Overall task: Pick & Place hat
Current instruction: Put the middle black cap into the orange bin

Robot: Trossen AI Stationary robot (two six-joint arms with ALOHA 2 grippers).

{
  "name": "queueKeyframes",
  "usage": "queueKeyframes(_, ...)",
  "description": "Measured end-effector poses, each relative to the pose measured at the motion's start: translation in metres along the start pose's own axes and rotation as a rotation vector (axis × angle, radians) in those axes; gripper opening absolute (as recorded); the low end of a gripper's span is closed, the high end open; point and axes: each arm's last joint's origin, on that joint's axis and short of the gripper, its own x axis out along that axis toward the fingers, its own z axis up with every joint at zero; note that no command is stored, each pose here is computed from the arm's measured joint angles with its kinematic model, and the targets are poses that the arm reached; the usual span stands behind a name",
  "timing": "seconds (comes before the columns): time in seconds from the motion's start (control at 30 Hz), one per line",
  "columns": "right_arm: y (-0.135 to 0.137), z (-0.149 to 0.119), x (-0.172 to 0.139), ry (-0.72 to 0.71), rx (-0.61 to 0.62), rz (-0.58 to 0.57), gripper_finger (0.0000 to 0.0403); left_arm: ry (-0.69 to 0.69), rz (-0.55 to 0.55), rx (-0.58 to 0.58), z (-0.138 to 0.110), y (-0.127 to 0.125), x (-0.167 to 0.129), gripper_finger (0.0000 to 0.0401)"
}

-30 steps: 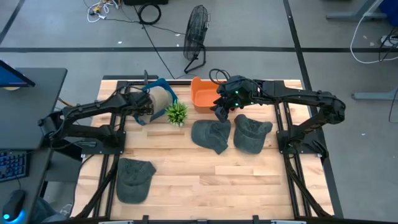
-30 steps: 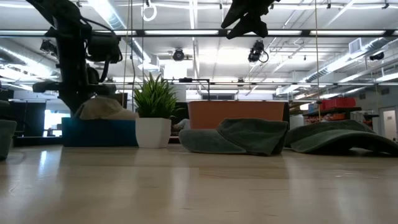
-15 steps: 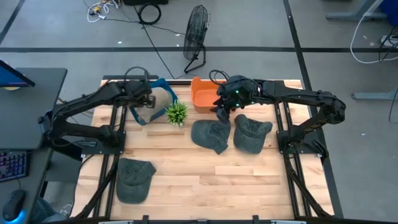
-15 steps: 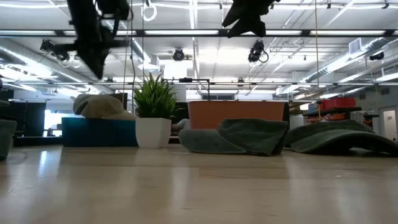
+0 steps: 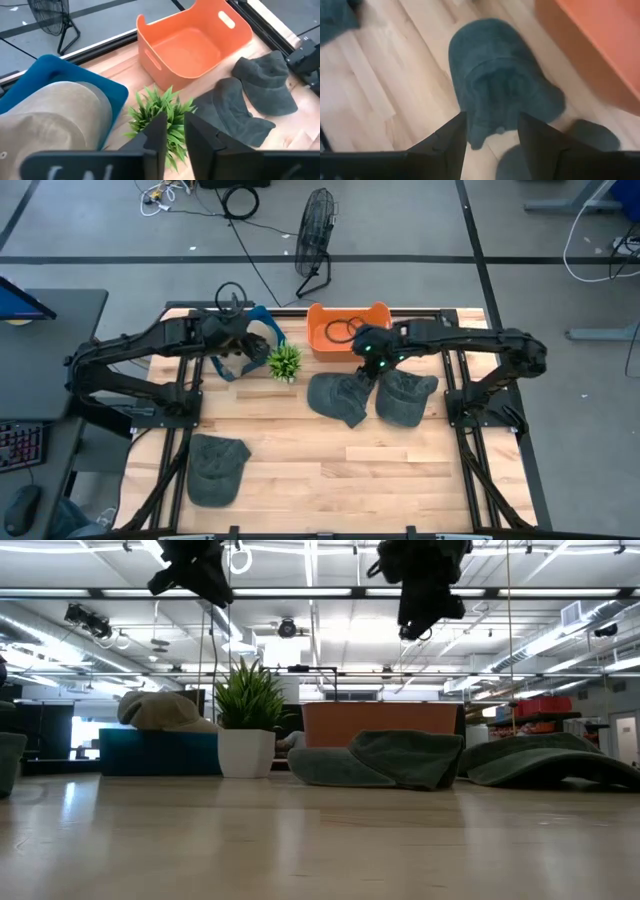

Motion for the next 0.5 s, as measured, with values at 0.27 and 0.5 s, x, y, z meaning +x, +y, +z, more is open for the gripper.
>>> queueKeyframes(0.27, 0.016, 0.008, 0.067, 0.109, -0.018, -0.039, 0.0176, -0.025, -0.006, 0.0, 0.0, -0.003, 0.0, 0.0126)
queueKeyframes(0.5, 0.013, 0.006, 0.119, 0.226, 0.007, -0.109, 0.0176, -0.023, -0.005, 0.0, 0.0, -0.003, 0.0, 0.0132)
